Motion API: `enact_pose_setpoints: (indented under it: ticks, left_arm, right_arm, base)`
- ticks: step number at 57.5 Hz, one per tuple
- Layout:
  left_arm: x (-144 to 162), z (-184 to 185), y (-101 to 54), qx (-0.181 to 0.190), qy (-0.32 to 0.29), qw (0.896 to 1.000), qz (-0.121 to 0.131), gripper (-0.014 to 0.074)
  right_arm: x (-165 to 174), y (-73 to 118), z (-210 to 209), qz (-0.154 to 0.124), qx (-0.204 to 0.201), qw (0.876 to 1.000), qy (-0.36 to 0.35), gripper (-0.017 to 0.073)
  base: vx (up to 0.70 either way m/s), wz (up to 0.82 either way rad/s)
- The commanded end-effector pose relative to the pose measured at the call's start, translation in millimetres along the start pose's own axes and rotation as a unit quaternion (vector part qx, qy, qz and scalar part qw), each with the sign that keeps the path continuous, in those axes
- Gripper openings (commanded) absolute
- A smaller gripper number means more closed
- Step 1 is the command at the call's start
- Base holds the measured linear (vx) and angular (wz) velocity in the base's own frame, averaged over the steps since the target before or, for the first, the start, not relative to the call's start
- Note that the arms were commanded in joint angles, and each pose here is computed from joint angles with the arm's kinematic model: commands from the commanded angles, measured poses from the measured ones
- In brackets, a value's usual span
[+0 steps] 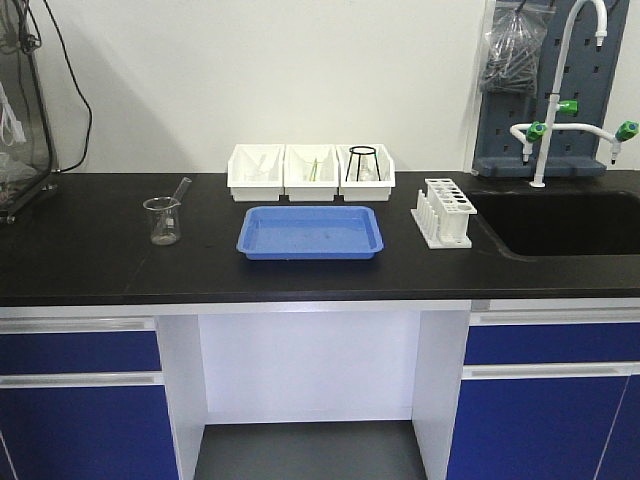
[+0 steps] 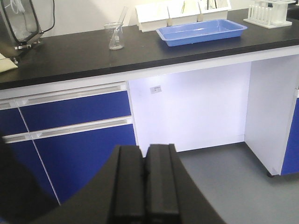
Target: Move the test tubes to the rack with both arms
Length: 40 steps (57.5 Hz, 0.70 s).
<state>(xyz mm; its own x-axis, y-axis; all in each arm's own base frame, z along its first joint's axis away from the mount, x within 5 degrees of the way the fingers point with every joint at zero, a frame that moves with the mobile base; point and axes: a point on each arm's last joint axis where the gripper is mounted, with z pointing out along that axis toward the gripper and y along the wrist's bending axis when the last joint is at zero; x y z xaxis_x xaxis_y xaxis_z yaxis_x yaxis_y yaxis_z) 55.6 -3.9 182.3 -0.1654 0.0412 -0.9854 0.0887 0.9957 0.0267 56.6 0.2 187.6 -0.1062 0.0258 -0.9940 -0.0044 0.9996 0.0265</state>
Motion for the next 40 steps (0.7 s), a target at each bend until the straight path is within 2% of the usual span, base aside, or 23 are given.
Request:
enact_pose_setpoints:
  ticks: [1, 40]
  left_arm:
    - [1.1, 1.3, -0.7, 0.002, -0.032, 0.999, -0.007, -0.0020]
    - [1.1, 1.3, -0.7, 0.002, -0.032, 0.999, -0.007, -0.0020]
  right_arm:
    - [-4.5, 0.1, -0.3, -0.006, 0.001, 0.999, -0.041, -0.0008]
    - [-4.5, 0.1, -0.3, -0.006, 0.001, 0.999, -0.041, -0.0008]
  base:
    - [0.00, 0.00]
    - [0.01, 0.01]
